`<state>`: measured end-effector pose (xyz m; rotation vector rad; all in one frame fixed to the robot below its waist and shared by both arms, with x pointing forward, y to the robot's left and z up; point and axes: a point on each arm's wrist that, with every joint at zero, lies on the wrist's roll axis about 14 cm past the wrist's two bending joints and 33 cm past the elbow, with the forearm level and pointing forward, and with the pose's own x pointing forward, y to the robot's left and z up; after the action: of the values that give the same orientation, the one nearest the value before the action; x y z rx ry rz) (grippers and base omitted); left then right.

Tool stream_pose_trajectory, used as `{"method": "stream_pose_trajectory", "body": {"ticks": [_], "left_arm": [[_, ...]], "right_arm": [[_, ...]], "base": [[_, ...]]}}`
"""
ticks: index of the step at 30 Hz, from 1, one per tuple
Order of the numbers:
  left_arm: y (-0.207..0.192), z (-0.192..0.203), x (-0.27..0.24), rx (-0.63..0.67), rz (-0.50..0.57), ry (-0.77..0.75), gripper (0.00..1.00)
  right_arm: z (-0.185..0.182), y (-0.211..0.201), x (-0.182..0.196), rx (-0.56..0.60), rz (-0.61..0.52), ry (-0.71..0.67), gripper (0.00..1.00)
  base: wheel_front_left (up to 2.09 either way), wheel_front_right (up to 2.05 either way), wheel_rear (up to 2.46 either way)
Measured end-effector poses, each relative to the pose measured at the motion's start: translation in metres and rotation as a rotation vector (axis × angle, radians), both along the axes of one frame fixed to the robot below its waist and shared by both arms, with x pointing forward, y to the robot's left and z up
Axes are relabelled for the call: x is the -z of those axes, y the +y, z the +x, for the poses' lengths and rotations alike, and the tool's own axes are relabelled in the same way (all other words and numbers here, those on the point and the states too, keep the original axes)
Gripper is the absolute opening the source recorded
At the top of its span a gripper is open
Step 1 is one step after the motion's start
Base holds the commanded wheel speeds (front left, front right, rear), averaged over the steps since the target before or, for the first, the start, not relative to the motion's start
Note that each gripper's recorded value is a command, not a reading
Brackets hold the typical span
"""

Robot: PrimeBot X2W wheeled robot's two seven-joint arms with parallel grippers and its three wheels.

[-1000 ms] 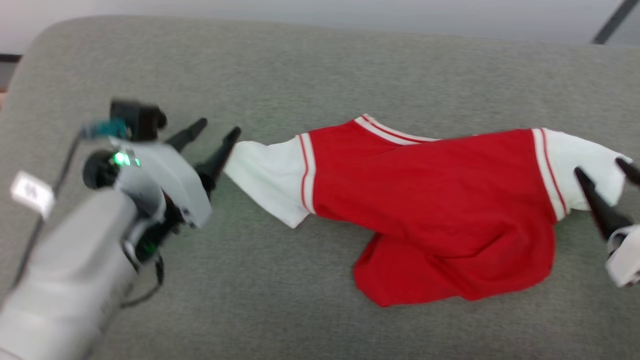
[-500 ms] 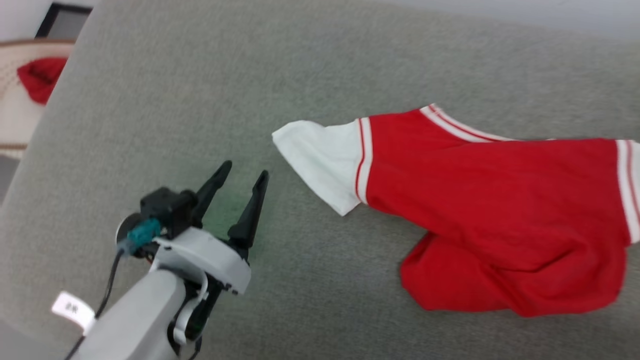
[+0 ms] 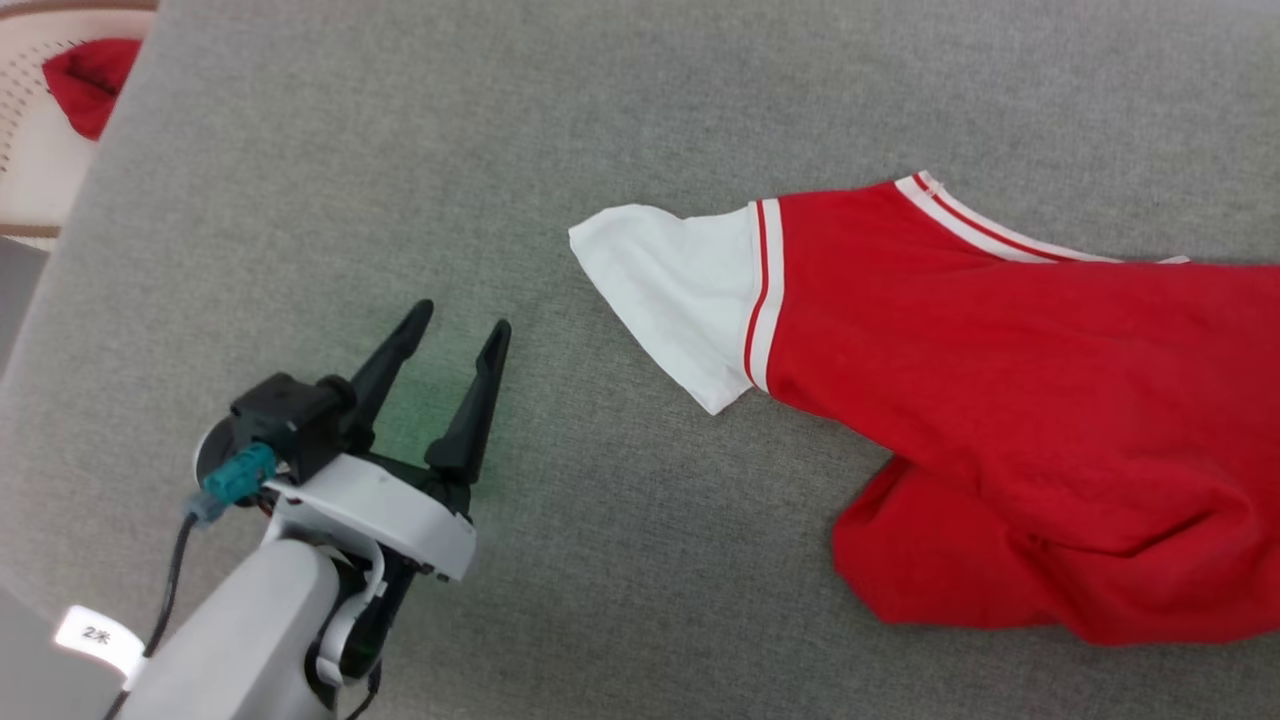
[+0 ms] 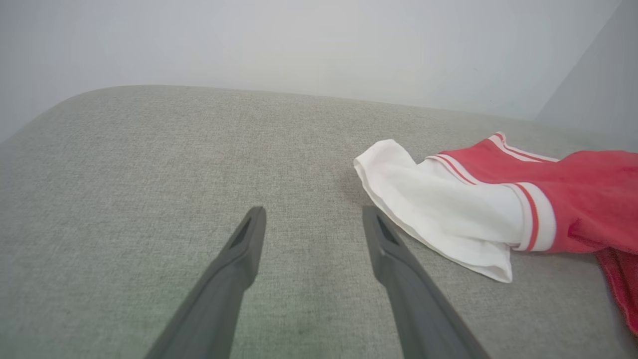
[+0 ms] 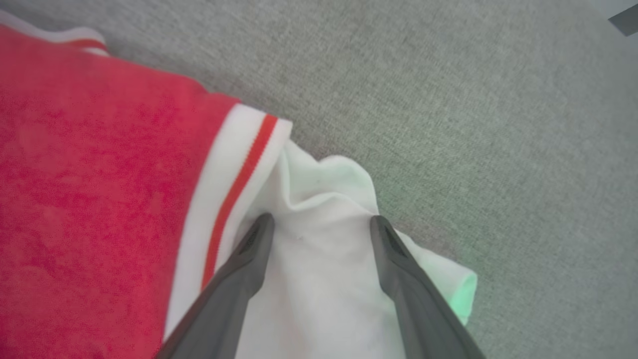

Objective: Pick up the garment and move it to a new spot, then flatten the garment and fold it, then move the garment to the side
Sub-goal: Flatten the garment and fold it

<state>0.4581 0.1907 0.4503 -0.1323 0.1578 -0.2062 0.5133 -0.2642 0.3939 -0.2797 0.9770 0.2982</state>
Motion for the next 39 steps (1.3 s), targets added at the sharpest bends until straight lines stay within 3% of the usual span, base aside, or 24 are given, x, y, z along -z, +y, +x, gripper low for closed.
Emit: {"method": "stream_pose_trajectory", "body": {"ticks": [9, 10, 11, 12, 21, 30, 39], "left_arm": [[0.000, 0.014, 0.008, 0.021, 0.012, 0.006, 1.00], [0.000, 0.015, 0.008, 0.025, 0.014, 0.009, 1.00], [0.000, 0.017, 0.008, 0.031, 0.015, 0.011, 1.00], [-0.001, 0.018, 0.008, 0.045, 0.016, 0.016, 1.00], [-0.017, 0.071, -0.027, 0.294, 0.196, 0.074, 1.00], [-0.090, 0.084, -0.003, 0.591, 0.226, 0.515, 1.00], [-0.106, 0.078, 0.052, 0.666, 0.269, 0.797, 1.00]], "right_arm": [[0.015, -0.006, 0.014, 0.000, -0.024, -0.030, 1.00], [0.014, -0.006, 0.015, 0.002, -0.021, -0.023, 0.40], [0.014, -0.006, 0.015, 0.002, -0.019, -0.021, 0.08], [0.015, -0.006, 0.015, 0.004, -0.019, -0.020, 0.00], [0.017, -0.006, 0.013, 0.005, -0.006, -0.028, 0.00], [0.027, -0.001, 0.016, -0.026, -0.009, -0.032, 0.00], [0.035, -0.001, 0.022, -0.037, -0.006, -0.037, 0.00]], "base": [[0.00, 0.00, 0.00], [0.00, 0.00, 0.00], [0.00, 0.00, 0.00], [0.00, 0.00, 0.00], [0.00, 0.00, 0.00], [0.00, 0.00, 0.00], [0.00, 0.00, 0.00]]}}
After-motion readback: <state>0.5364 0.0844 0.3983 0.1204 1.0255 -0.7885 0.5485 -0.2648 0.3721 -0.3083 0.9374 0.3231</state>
